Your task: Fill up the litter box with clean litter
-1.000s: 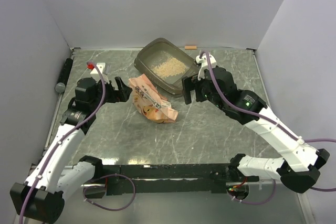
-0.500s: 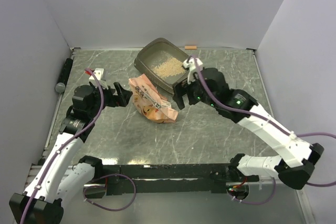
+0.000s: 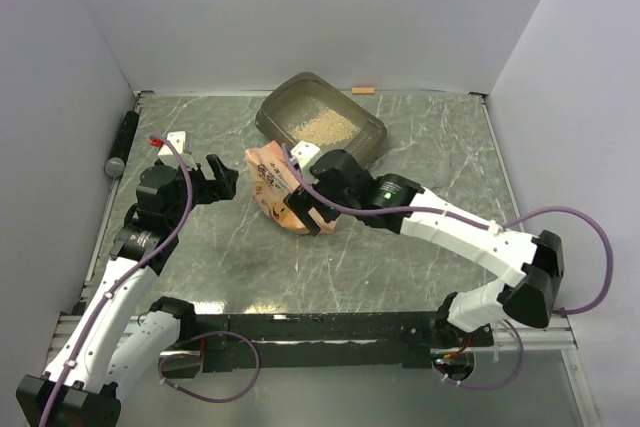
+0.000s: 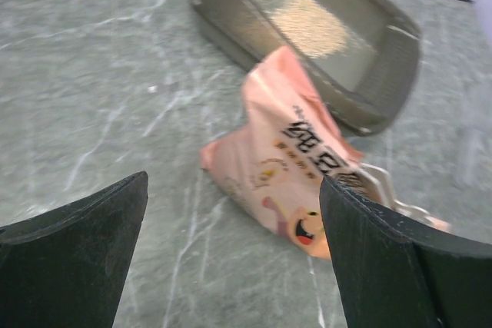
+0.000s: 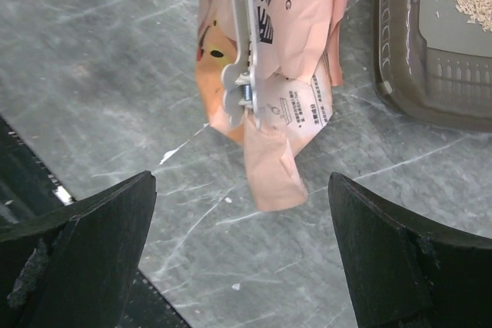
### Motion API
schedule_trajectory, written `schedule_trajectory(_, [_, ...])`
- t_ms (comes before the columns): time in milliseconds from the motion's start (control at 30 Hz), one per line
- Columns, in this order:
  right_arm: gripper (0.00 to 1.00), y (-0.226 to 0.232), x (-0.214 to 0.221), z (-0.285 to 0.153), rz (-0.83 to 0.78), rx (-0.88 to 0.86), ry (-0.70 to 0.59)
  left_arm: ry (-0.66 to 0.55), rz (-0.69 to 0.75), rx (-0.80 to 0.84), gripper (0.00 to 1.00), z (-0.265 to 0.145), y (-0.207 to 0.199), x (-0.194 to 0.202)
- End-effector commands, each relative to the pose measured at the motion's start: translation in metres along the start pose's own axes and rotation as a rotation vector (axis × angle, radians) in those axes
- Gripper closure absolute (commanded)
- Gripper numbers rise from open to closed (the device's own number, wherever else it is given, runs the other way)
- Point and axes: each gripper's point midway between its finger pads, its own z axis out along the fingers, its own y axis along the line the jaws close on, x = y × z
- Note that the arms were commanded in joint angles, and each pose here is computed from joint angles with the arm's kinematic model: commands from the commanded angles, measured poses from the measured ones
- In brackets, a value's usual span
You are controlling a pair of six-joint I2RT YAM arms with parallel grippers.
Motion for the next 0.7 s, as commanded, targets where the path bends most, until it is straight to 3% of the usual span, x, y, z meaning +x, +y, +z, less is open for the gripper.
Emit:
schedule_trajectory(0, [0.02, -0.005, -0.019, 0.009, -0.049, 0.035, -0.05, -0.059, -0.026, -0.141, 0.03, -0.005, 0.022, -0.014])
schedule_trajectory(467, [0.04, 0.004, -0.02, 0.046, -0.085, 0.02, -0.009, -0.068, -0.026, -0.135, 0.03, -0.008, 0.021, -0.016])
schedule_trajectory(667, [0.11, 0.004, -0.019, 0.056, -0.092, 0.029, -0.003, -0.063, -0.026, -0.124, 0.03, -0.007, 0.019, -0.015])
